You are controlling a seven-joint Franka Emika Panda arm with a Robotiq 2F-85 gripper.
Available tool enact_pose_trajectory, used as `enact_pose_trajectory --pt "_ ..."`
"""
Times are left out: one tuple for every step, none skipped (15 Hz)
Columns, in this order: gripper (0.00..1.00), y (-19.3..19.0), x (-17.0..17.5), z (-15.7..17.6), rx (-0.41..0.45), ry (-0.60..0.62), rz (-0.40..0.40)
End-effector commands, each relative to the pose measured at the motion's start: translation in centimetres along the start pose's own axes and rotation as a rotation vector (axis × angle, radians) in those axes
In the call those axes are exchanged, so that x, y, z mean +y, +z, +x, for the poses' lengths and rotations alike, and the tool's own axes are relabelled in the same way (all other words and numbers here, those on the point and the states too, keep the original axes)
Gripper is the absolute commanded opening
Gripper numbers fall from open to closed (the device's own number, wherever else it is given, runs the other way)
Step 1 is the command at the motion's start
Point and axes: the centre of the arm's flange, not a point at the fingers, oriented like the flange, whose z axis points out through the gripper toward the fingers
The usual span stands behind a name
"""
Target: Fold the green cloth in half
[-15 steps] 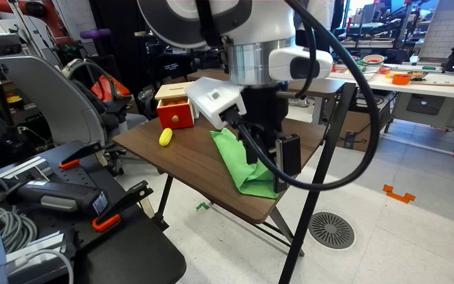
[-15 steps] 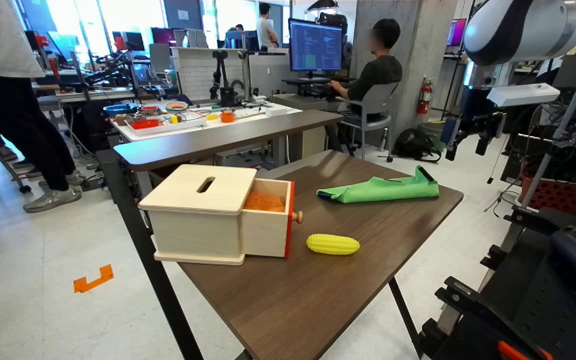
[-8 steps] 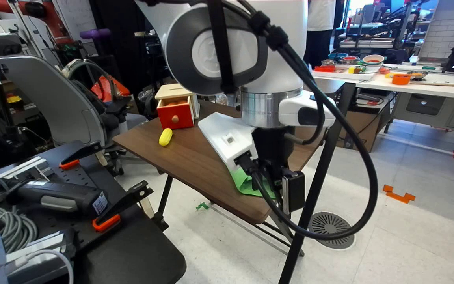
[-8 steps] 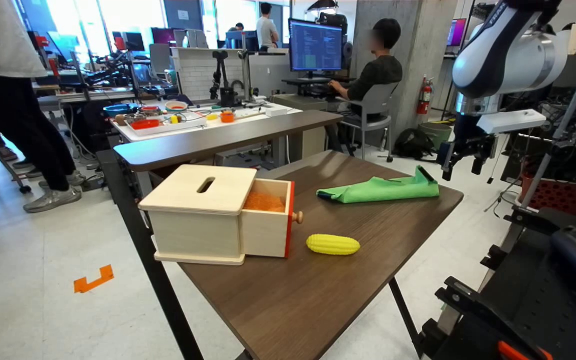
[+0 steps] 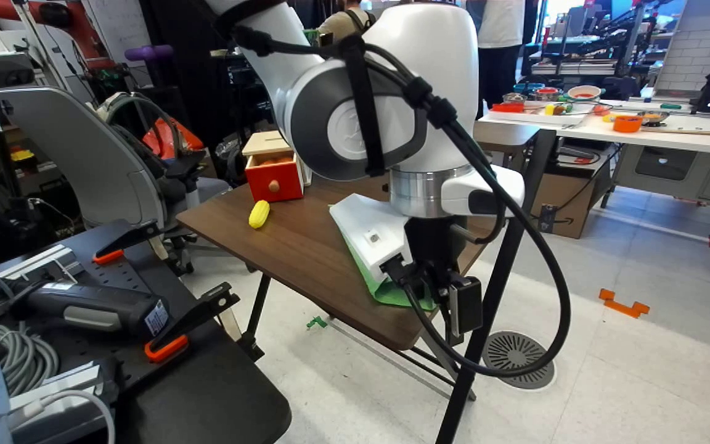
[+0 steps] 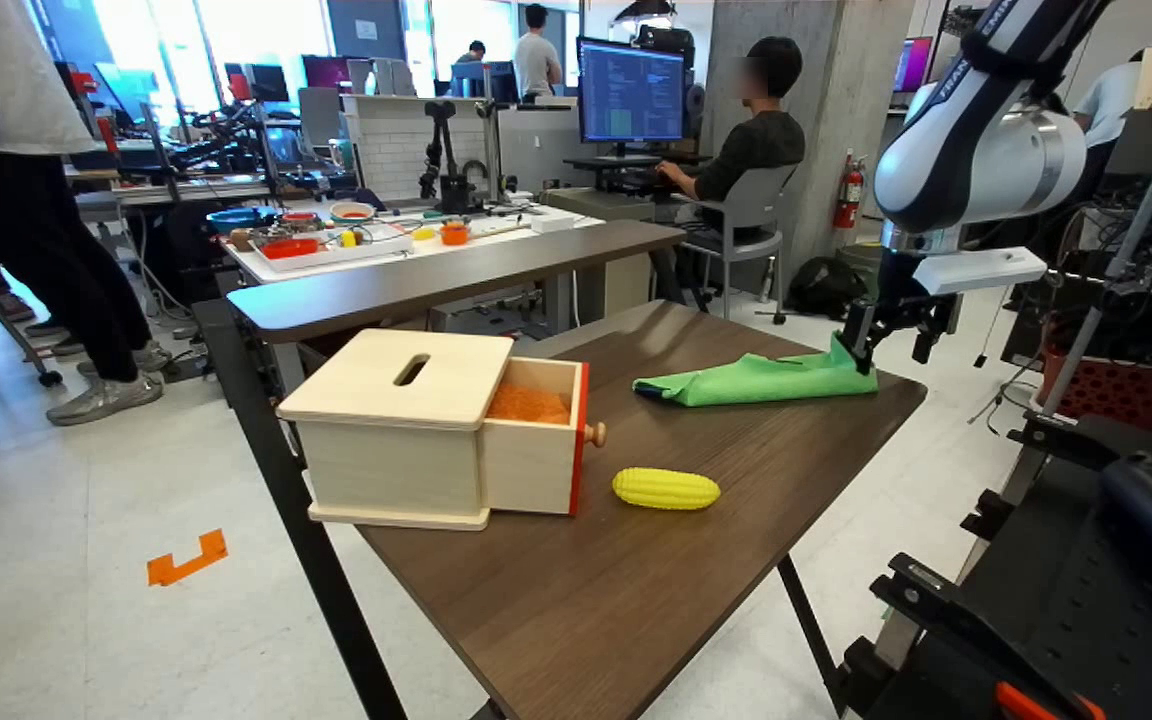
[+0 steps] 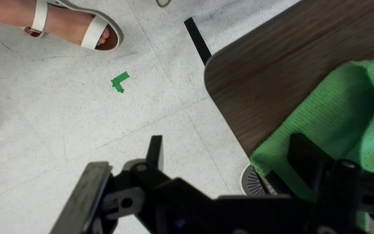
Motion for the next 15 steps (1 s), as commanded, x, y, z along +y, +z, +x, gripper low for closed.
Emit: enact_pose_trajectory --pt "0.68 0.57 -0.56 1.34 0.031 0.028 0.017" --pt "0.59 0.44 -0.65 1.46 0.033 0.028 0.020" --pt "0.51 0.31 -0.70 1.52 0.036 0.028 0.022" --pt "0.42 0.23 -0.73 1.61 0.036 0.030 0.025" --pt "0.35 0.14 -0.76 1.68 0.038 0.030 0.026" --pt "0.27 0.10 -0.75 1.70 0.038 0.029 0.026" --pt "0.20 0.11 -0.74 1.75 0.039 0.029 0.027" --pt "0.12 0.11 -0.69 1.79 0.039 0.028 0.027" --pt "0.05 0.10 -0.66 1.82 0.040 0.028 0.026" --pt "0.00 0.09 -0.62 1.86 0.040 0.029 0.027" --pt "0.00 0.07 -0.61 1.87 0.041 0.029 0.027" --pt "0.00 0.06 -0.58 1.84 0.041 0.029 0.027" --pt "0.00 0.07 -0.41 1.86 0.041 0.031 0.027" --pt "0.00 0.05 -0.36 1.80 0.040 0.032 0.027" --pt "0.00 0.14 -0.35 1.78 0.040 0.033 0.028"
